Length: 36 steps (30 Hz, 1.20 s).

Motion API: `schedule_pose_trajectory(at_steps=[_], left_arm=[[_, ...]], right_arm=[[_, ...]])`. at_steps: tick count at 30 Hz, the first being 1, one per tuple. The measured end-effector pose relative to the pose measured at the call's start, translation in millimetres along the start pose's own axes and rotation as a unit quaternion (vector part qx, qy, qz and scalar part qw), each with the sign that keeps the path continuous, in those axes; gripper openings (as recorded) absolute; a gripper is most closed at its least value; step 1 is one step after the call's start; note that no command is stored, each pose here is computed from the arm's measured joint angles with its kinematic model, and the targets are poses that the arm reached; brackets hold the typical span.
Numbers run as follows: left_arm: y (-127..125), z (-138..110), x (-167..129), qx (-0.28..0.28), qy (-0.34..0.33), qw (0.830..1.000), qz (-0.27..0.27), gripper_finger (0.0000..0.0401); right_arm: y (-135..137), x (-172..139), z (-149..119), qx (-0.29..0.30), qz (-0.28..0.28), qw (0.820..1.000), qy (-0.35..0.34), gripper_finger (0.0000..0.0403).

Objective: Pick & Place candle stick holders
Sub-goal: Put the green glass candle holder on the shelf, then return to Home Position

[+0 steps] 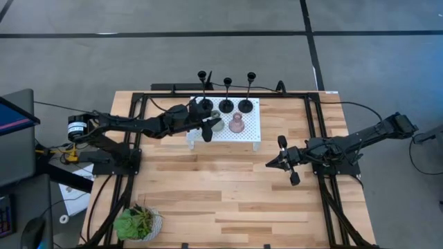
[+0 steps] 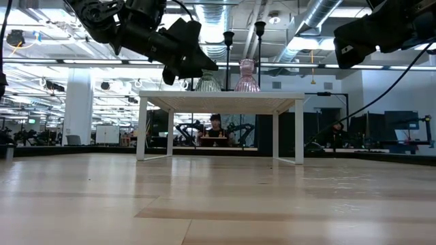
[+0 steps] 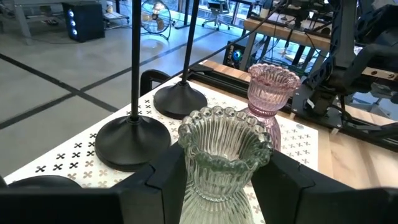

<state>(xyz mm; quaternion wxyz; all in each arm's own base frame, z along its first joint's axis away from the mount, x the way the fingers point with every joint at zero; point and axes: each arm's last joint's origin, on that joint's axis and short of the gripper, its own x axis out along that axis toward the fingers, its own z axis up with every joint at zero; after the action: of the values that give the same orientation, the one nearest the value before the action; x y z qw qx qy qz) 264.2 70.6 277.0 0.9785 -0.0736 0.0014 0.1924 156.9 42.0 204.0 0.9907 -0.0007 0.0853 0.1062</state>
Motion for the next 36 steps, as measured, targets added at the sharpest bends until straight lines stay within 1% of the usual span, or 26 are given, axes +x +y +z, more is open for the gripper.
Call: schedule_pose_trajectory(at_steps=[6, 13, 20, 23, 29, 36], left_arm=[[-0.7, 0.1, -0.1, 0.0, -0.001, 1.0, -0.002, 0.0168], [-6.9, -0.3, -0.9, 0.007, -0.002, 1.0, -0.013, 0.0205], [-3.8, 1.4, -0.5, 0.009, -0.009, 1.0, -0.007, 0.0245], [-2.2, 1.9, -0.3, 0.031, -0.011, 0.999, -0.004, 0.026], [-4.5, 9.3, -1.1, 0.043, -0.049, 0.998, -0.01, 0.0279], [-5.2, 26.9, -14.3, 0.046, -0.09, 0.995, -0.014, 0.0281]], right_arm=[[0.0, 0.0, 0.0, 0.0, 0.0, 1.0, 0.0, 0.0], [0.1, 0.0, 0.0, 0.0, 0.001, 1.0, 0.0, 0.0], [0.1, 0.0, 0.0, 0.0, 0.001, 1.0, 0.0, 0.0], [0.1, 0.0, 0.0, 0.0, 0.001, 1.0, 0.0, 0.0], [0.1, 0.0, 0.0, 0.0, 0.001, 1.0, 0.0, 0.0], [0.1, 0.0, -0.6, 0.0, 0.001, 1.0, 0.003, 0.0]])
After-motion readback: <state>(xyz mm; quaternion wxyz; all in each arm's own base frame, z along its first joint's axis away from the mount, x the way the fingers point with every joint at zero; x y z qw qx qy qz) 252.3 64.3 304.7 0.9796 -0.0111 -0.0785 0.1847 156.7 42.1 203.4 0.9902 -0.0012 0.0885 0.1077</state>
